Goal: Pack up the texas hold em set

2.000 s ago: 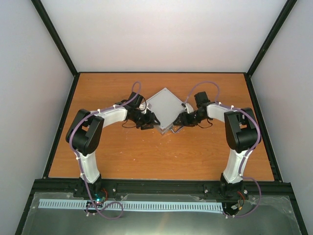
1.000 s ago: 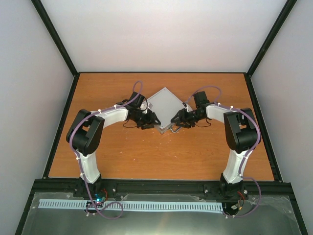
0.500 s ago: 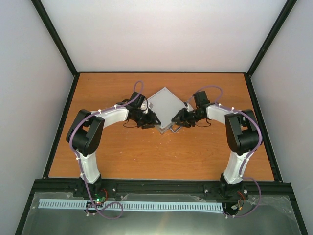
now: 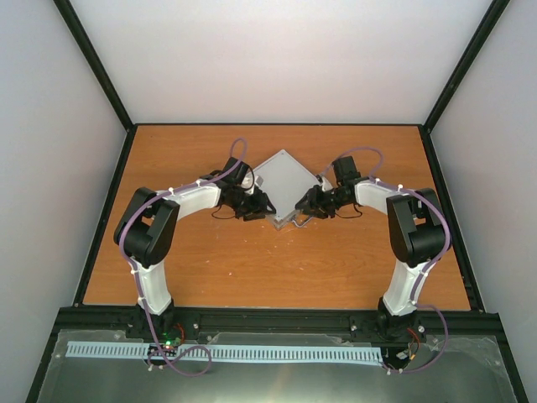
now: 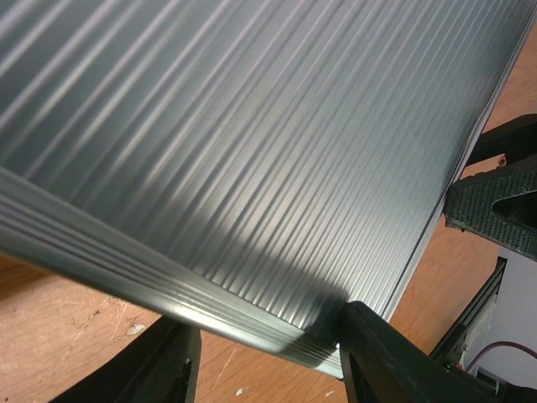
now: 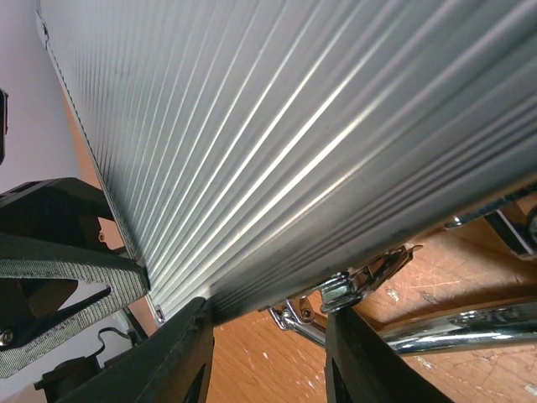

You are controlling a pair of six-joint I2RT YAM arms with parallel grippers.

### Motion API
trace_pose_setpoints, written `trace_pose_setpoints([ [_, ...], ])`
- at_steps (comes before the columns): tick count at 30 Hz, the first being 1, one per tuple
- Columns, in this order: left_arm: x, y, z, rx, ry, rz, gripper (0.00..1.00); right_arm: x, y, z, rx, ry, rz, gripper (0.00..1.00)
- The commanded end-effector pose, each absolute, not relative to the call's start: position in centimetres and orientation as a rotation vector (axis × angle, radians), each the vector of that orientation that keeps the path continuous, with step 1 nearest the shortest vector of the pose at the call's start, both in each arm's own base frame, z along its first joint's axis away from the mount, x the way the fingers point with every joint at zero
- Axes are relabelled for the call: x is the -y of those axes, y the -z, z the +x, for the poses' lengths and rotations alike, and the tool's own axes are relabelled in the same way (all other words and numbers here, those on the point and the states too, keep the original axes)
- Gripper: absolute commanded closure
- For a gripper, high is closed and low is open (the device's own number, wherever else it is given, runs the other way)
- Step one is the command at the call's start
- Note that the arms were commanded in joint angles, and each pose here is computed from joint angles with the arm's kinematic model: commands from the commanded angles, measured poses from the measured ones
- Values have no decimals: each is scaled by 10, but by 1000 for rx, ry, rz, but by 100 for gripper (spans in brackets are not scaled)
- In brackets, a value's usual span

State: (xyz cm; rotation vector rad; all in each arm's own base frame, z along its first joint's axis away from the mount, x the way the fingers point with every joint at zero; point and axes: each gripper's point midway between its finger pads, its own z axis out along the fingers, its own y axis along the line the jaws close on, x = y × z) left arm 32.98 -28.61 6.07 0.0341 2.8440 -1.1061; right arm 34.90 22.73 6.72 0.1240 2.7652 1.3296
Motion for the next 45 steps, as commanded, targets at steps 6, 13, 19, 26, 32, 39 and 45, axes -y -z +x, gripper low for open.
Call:
trace_pose_setpoints([
  [6,269,-20,301,-3030,925,17,54,-242,-133,381,-2473,-1404,-74,66],
  [13,268,-19,301,-3034,917,16,54,-245,-145,381,-2431,-1431,-102,68],
  [19,268,-18,300,-3037,912,18,55,-245,-146,380,-2428,-1429,-114,68],
  [26,269,-25,302,-3009,929,28,54,-217,-120,360,-2532,-1248,-181,64],
  [32,275,-33,305,-2978,972,56,44,-199,-91,354,-2597,-1143,-285,54],
  [39,283,-41,312,-2937,1042,43,42,-201,-78,365,-2590,-1107,-373,47],
  [45,288,-52,314,-2898,1090,65,33,-202,-65,367,-2593,-1090,-412,45],
])
